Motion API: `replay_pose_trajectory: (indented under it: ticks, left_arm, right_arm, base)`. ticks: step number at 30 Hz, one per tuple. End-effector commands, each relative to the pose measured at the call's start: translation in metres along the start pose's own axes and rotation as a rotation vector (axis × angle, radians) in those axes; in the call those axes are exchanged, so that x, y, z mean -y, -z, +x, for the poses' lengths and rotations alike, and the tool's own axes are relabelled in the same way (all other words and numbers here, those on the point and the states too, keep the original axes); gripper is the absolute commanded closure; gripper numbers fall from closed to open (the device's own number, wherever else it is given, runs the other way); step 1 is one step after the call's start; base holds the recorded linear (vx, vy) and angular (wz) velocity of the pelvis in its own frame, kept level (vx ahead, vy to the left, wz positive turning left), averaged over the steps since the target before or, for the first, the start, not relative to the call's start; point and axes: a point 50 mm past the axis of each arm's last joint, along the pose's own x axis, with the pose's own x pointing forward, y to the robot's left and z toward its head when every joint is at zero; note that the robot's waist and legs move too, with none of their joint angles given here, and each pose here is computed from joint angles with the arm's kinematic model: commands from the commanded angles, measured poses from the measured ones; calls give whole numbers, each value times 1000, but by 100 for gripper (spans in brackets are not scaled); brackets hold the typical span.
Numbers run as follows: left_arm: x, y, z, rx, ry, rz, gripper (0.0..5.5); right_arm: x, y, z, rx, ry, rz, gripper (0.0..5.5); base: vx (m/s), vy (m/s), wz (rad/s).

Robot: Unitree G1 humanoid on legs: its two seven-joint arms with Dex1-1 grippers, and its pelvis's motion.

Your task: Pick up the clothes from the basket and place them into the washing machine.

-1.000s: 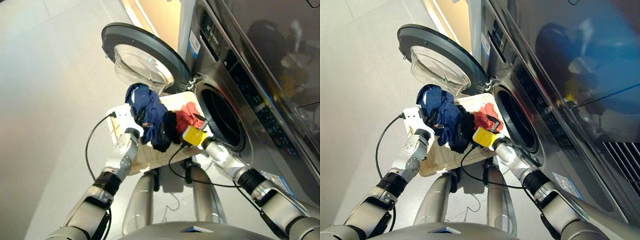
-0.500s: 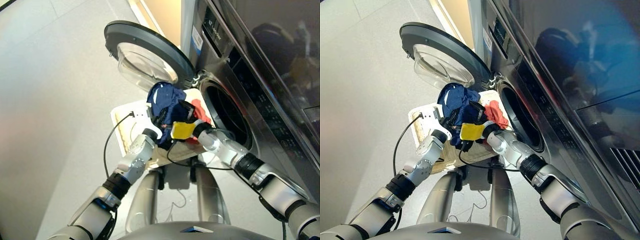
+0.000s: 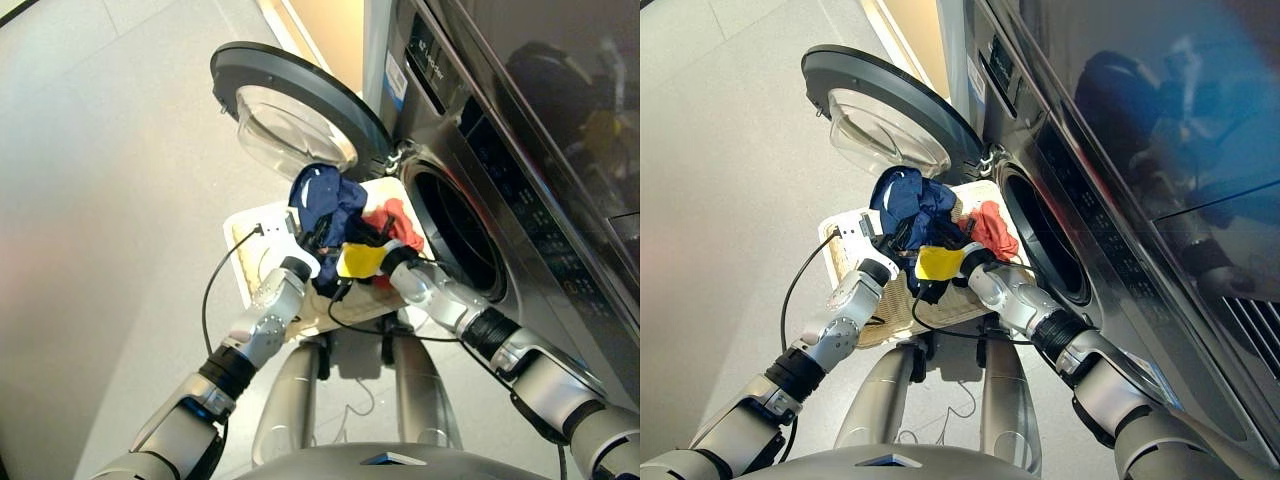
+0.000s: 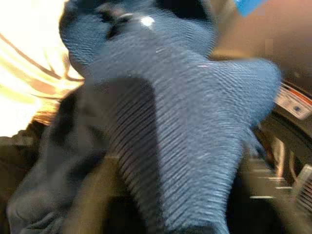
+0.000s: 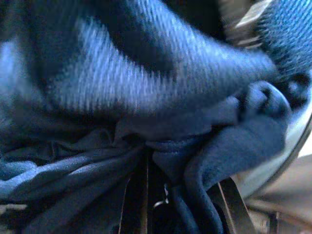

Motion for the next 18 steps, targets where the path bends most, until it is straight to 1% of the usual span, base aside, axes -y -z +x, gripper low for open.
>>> replay_pose_trajectory:
  ticks: [1, 3, 4, 5, 7, 8, 10, 12, 13, 15, 18]
  left_arm:
    - [10, -10, -5, 61, 80, -15, 0]
    - [-1, -16, -8, 83, 41, 30, 0]
    - [-7, -17, -9, 91, 10, 21, 0]
    - [-17, -17, -13, 101, -40, 7, 0]
    - [-33, -22, -18, 133, -131, 42, 0]
    - [-41, -24, -22, 156, -187, 29, 0]
    - [-62, -25, -33, 182, -322, 69, 0]
    - [-79, -22, -42, 195, -441, 55, 0]
    - [-84, -21, -45, 192, -477, 81, 0]
    - [-95, -16, -51, 181, -560, 93, 0]
    - [-106, -1, -57, 115, -630, 122, 0]
  right_arm:
    - [4, -8, 4, 20, 87, 156, 550]
    - [1, 0, -1, -18, 98, 195, 550]
    - [0, 4, -3, -38, 105, 213, 550]
    - [-2, 7, -6, -59, 113, 232, 550]
    - [-6, 18, -12, -116, 137, 288, 550]
    - [-7, 22, -15, -143, 157, 330, 550]
    - [-13, 32, -20, -208, 195, 440, 550]
    - [-21, 42, -25, -288, 252, 602, 550]
    - [-23, 45, -27, -314, 274, 655, 550]
    - [-22, 49, -29, -344, 354, 799, 550]
    - [-21, 60, -32, -399, 442, 932, 550]
  base:
    - [89, 9, 12]
    - [0, 0, 0]
    - [0, 0, 0]
    - [0, 0, 0]
    - [0, 0, 0]
    - [0, 0, 0]
    - [0, 0, 0]
    - [0, 0, 0]
    - [0, 0, 0]
    - [0, 0, 0]
    - [0, 0, 0]
